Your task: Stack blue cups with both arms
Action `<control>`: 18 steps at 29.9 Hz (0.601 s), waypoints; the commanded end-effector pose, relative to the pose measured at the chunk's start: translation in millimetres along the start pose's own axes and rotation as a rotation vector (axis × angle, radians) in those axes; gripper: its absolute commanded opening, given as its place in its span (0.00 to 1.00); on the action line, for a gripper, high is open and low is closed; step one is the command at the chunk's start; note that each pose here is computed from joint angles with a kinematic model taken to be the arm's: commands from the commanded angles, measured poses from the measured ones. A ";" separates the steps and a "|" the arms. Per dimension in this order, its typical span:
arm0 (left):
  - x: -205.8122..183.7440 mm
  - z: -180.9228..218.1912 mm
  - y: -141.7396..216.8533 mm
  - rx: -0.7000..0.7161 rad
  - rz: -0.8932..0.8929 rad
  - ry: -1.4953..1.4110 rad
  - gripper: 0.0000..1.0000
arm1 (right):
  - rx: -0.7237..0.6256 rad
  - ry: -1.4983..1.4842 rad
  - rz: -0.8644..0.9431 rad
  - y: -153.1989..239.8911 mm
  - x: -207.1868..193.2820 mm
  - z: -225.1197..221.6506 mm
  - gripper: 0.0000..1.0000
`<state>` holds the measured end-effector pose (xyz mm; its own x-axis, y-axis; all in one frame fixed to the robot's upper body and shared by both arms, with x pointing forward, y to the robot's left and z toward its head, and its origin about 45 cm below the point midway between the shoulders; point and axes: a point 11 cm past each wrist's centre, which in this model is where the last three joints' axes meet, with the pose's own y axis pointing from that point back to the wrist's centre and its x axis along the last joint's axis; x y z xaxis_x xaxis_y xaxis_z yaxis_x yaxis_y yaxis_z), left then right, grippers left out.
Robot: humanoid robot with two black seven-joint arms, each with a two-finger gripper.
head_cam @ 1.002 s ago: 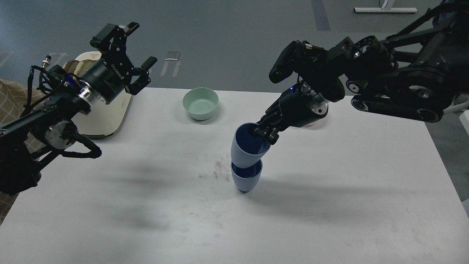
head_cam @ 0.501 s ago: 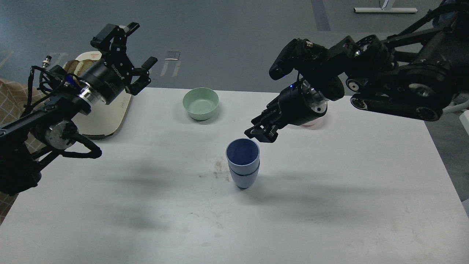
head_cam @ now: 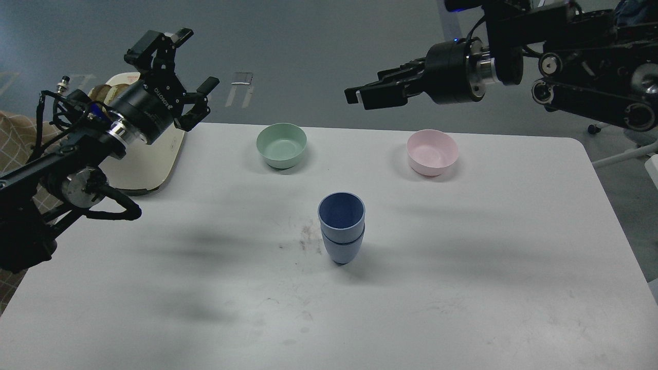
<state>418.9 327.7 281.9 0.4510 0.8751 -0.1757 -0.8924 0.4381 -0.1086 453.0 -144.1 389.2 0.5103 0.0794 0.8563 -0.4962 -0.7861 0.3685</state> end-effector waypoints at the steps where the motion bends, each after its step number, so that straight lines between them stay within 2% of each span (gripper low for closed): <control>1: -0.6 -1.5 -0.1 0.001 0.000 0.005 0.98 | -0.025 -0.164 0.206 29.1 13.0 34.3 1.00; 3: -1.2 -1.6 -0.5 0.001 -0.002 0.007 0.98 | -0.028 -0.243 0.329 44.9 17.0 50.4 1.00; 5: 0.3 -2.4 -0.9 0.001 0.002 0.007 0.98 | -0.038 -0.353 0.465 59.3 4.8 72.7 1.00; 18: 12.7 -5.6 -13.4 -0.036 0.067 0.047 0.98 | -0.014 -0.780 0.885 102.5 -53.7 127.2 1.00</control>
<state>430.7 328.8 274.6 0.4155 0.8853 -0.2088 -0.9093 0.3990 -0.1180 467.1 -297.0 343.8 0.3058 -0.8352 0.4571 -0.8781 -0.4330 -0.2036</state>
